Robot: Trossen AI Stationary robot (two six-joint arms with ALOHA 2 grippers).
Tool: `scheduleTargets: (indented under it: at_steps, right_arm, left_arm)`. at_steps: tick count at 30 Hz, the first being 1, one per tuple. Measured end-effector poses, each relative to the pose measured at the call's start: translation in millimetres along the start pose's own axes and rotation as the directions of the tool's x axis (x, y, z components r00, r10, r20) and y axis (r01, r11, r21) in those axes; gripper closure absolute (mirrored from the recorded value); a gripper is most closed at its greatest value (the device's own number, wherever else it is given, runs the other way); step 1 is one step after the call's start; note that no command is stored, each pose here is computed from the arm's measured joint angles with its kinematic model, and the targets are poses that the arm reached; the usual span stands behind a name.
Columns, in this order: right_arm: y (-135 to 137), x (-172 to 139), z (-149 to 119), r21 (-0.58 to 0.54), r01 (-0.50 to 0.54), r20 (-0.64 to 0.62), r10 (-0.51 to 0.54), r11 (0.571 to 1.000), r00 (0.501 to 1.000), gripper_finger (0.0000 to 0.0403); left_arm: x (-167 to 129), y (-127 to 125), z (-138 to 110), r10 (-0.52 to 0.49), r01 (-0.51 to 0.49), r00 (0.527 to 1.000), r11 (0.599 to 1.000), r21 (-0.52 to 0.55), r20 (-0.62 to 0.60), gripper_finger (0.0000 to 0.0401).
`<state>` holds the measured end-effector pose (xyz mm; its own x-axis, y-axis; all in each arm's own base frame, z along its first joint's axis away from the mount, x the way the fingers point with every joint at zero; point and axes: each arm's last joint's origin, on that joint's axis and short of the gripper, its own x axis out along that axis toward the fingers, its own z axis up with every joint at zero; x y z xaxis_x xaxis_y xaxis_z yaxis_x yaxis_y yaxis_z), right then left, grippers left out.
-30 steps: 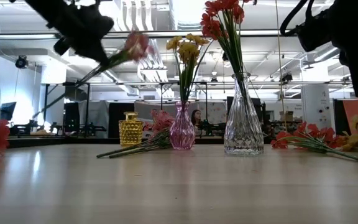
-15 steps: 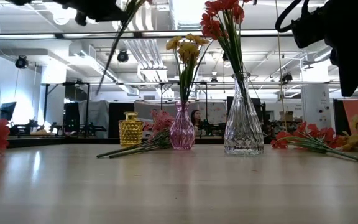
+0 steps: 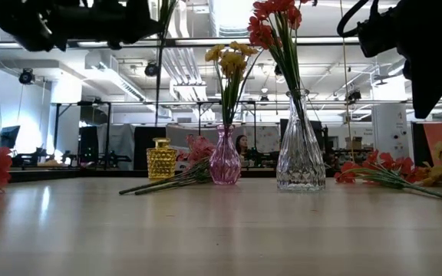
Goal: Sort flowers into vase by color
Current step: Put the left pink flowers into the yellow vase
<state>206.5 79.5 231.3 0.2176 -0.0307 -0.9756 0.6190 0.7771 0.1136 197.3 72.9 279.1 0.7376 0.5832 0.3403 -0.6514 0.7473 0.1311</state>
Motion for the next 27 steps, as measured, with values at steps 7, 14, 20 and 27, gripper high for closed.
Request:
scheduleTargets:
  at_steps: [7, 14, 20, 27]
  right_arm:
    - [0.2, 0.0, 0.3, 0.001, 0.000, 0.007, 0.000, 1.000, 1.000, 0.0181]
    - [0.0, 0.0, 0.7, 0.001, 0.008, 0.022, -0.009, 1.000, 1.000, 0.0181]
    - [-0.1, 0.0, 0.7, 0.000, 0.009, 0.022, -0.009, 1.000, 1.000, 0.0181]
    - [0.0, 0.0, 0.7, -0.005, 0.009, 0.022, -0.009, 1.000, 1.000, 0.0181]
  left_arm:
    - [16.3, 12.1, -11.9, 0.056, -0.056, 0.998, 0.998, 0.013, 0.022, 0.0401]
    - [33.2, 18.1, -11.4, 0.093, -0.095, 0.995, 0.989, 0.112, 0.020, 0.0401]
    - [41.2, 29.6, -26.4, 0.124, -0.119, 0.992, 0.981, 0.153, -0.021, 0.0401]
    - [46.9, 36.3, -39.2, 0.108, -0.103, 0.994, 0.984, 0.146, -0.027, 0.0401]
